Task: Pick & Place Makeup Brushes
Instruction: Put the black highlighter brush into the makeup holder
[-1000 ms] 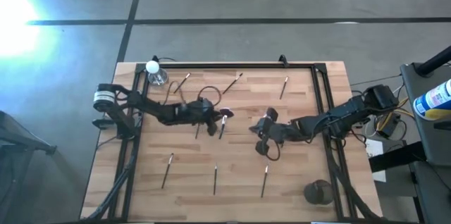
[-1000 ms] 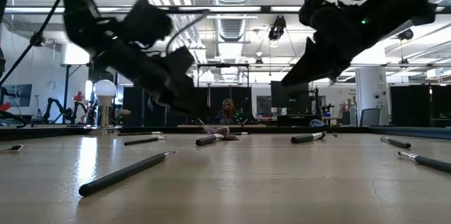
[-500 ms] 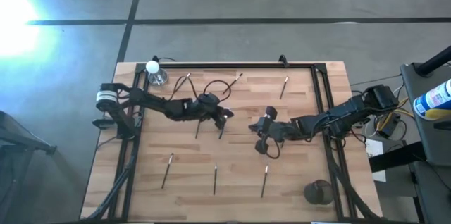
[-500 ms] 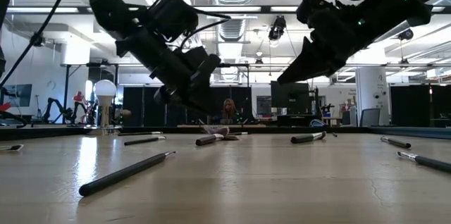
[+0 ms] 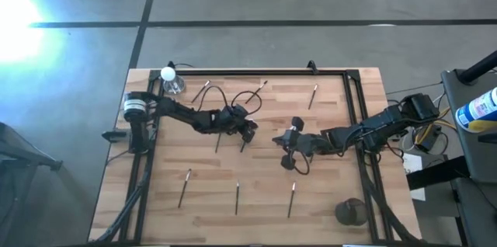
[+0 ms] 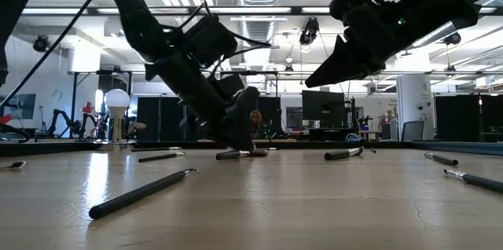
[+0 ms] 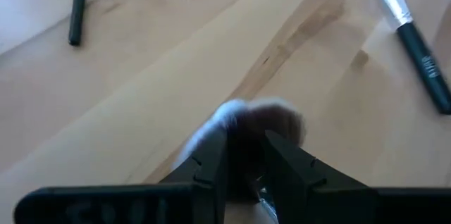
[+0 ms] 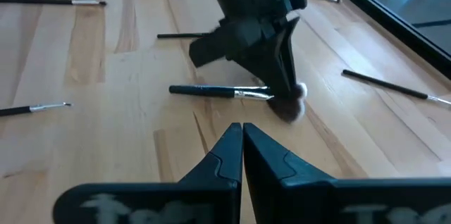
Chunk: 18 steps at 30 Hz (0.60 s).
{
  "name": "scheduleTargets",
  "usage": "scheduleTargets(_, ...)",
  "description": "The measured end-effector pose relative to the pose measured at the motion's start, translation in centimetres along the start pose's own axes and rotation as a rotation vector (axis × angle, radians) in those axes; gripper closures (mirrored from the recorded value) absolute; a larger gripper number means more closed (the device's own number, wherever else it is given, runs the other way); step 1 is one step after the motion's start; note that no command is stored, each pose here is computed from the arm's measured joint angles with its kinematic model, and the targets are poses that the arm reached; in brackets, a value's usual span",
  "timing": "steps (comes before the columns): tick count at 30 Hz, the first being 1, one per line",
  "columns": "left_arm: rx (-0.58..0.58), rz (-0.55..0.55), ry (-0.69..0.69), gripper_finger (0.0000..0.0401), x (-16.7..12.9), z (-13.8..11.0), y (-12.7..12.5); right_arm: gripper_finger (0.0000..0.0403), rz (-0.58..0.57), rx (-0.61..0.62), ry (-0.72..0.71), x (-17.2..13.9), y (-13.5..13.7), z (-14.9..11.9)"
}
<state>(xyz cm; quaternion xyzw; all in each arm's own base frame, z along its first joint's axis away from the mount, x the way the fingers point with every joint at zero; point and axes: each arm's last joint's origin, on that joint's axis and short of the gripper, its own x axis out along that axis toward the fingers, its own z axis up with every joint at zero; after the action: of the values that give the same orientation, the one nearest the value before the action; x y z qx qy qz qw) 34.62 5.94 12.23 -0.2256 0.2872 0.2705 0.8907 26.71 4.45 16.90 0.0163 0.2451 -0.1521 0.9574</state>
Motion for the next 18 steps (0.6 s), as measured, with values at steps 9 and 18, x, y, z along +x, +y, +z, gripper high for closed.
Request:
scheduleTargets(9,0.116,-0.006,0.014,0.0379,0.0,-0.4,-0.2,0.0394,0.001,0.001,-0.003,0.0,0.0,0.0)
scheduleTargets(18,0.164,-0.069,-0.100,0.0399,-1.9,-0.6,-1.5,0.0394,0.012,0.007,-0.036,-0.1,-0.3,-1.0)
